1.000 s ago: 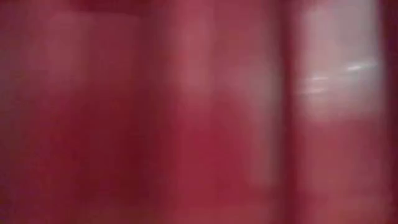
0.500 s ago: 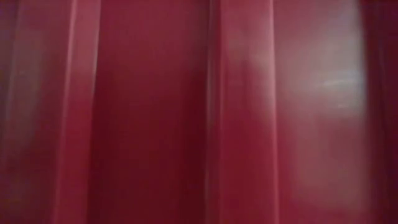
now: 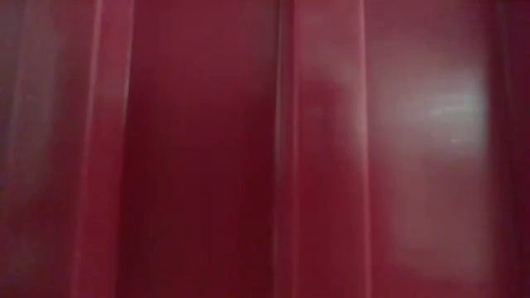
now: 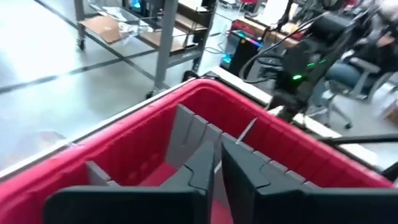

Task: Sort blocks
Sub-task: Assemble the bin divider into the red bin

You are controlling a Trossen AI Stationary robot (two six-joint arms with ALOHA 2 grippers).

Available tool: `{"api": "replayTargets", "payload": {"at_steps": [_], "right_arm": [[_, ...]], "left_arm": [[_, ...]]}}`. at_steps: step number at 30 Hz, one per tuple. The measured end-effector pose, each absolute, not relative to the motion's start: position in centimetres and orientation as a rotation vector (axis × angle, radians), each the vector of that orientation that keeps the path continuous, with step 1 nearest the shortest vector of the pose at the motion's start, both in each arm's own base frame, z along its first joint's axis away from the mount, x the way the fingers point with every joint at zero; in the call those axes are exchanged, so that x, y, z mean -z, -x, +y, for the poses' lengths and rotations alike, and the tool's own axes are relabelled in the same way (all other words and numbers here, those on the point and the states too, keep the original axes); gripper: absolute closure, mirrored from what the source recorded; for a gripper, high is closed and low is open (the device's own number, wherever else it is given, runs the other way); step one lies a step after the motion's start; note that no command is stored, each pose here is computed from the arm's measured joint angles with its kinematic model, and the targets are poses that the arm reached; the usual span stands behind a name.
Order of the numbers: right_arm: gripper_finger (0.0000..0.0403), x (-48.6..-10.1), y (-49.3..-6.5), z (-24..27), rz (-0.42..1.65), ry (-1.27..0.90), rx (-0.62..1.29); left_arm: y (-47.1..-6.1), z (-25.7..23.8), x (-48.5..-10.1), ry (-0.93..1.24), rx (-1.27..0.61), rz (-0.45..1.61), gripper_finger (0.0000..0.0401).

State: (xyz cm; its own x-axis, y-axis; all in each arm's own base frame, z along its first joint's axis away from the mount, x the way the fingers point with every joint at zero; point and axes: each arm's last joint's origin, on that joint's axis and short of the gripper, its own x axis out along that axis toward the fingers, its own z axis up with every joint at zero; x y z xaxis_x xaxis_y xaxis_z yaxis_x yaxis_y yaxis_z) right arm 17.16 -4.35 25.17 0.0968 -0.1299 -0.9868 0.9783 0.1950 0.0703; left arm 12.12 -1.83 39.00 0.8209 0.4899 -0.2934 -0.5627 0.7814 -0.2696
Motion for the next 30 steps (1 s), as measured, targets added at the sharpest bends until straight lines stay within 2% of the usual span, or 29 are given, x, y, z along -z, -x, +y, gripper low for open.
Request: {"api": "replayTargets", "payload": {"at_steps": [4,8,12,15,20,24,27,30], "right_arm": [[0.0372,-23.5,-14.8,-5.7,0.979,-1.046,1.092],[0.0293,-20.8,-13.0,-7.0,0.902,-1.132,1.136],[0.0208,-18.7,-11.8,-8.3,0.884,-1.138,1.193],[0.0165,-18.0,-11.0,-9.5,0.848,-1.119,1.229],[0.0149,-16.1,-8.9,-11.5,0.846,-1.177,1.277],[0.0148,-14.9,-8.3,-13.0,0.833,-1.235,1.205],[0.0148,-14.1,-8.4,-14.2,0.834,-1.214,1.161],[0.0148,-13.0,-8.3,-14.8,0.922,-1.219,1.132]], "left_arm": [[-14.4,-1.5,-39.1,0.399,-0.575,0.195,0.0338],[-17.3,-0.1,-38.7,0.402,-0.624,0.197,0.0298],[-20.0,2.3,-38.3,0.529,-0.640,0.147,0.0266],[-21.8,4.0,-37.9,0.607,-0.632,0.113,0.0254],[-23.7,5.9,-37.0,0.667,-0.674,0.118,0.0250],[-24.9,6.5,-37.0,0.667,-0.660,0.166,0.0249],[-25.3,6.9,-36.5,0.628,-0.666,0.268,0.0249],[-25.6,7.4,-35.2,0.648,-0.704,0.385,0.0258]]}}
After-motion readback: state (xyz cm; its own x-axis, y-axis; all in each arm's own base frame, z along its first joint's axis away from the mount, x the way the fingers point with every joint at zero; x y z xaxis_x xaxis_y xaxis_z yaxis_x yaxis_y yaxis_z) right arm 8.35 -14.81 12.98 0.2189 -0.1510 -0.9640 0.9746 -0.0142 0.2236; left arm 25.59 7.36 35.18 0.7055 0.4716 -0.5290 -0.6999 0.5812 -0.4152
